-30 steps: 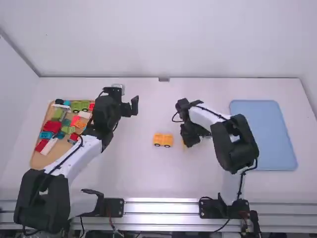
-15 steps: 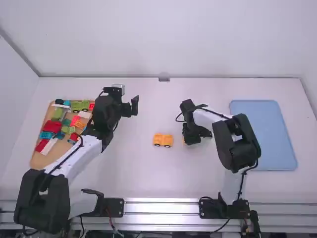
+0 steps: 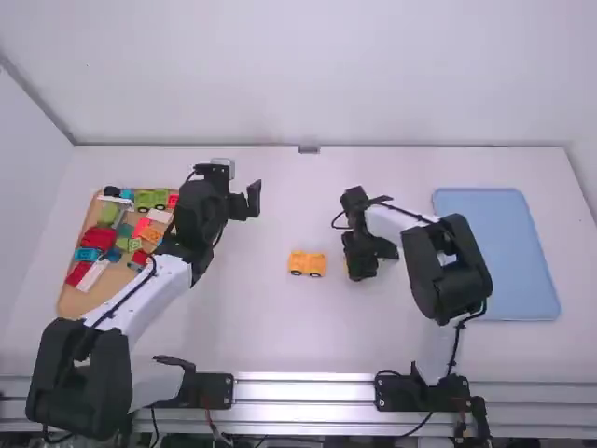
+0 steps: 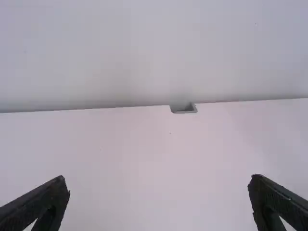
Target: Assemble lego blocks to make yellow taxi
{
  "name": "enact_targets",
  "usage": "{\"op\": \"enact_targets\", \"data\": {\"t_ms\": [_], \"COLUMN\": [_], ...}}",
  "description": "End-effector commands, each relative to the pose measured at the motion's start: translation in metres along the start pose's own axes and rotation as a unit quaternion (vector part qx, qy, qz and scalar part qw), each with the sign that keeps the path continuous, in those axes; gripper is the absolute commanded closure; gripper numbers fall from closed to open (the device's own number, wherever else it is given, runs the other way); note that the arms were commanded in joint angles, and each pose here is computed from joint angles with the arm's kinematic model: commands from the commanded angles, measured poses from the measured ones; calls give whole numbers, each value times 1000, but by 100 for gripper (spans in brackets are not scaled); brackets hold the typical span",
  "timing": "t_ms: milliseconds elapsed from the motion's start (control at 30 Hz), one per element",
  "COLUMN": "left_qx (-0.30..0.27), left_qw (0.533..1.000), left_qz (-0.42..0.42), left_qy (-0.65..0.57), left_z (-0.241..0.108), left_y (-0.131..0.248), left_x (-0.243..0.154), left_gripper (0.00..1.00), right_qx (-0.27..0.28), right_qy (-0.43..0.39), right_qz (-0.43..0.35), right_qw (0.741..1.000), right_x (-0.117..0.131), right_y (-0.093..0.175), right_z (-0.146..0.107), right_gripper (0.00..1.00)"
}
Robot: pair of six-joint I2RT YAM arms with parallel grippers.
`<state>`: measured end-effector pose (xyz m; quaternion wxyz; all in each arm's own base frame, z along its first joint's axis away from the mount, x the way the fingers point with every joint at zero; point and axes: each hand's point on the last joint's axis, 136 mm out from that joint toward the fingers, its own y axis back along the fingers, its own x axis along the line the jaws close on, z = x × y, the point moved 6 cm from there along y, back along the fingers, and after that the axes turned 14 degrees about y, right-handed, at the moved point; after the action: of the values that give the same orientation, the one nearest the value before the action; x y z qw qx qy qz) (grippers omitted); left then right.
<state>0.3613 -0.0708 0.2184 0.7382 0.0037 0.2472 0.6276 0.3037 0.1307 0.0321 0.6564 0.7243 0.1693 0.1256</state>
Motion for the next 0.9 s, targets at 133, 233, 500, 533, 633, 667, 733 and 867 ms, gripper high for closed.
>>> {"op": "enact_targets", "data": {"t_ms": [133,233,500,533,633,667,733,867], "left_qx": [-12,-12,-12,-12,-12,-12,-12,-12], "left_qw": [1000,1000,1000,1000,1000,1000,1000,999], "left_qz": [-2,-2,-2,-2,-1,-1,-2,-2], "left_qy": [-5,-5,-5,-5,-5,-3,11,33], "left_z": [7,7,7,7,7,7,7,7], "left_y": [6,6,6,6,6,6,6,6], "left_x": [-3,-3,-3,-3,-2,-2,-3,-2], "left_gripper": [1,1,1,1,1,1,1,1], "right_qx": [26,25,30,26,8,-3,-16,1], "right_qy": [37,51,176,194,297,342,447,574], "right_qz": [20,21,71,76,97,105,129,196], "right_qw": [999,998,981,978,950,934,885,795], "right_x": [15,20,44,46,53,56,63,72], "right_y": [31,47,92,94,104,107,115,146], "right_z": [11,18,32,34,42,46,48,41], "right_gripper": [21,21,1,2,2,2,2,2]}}
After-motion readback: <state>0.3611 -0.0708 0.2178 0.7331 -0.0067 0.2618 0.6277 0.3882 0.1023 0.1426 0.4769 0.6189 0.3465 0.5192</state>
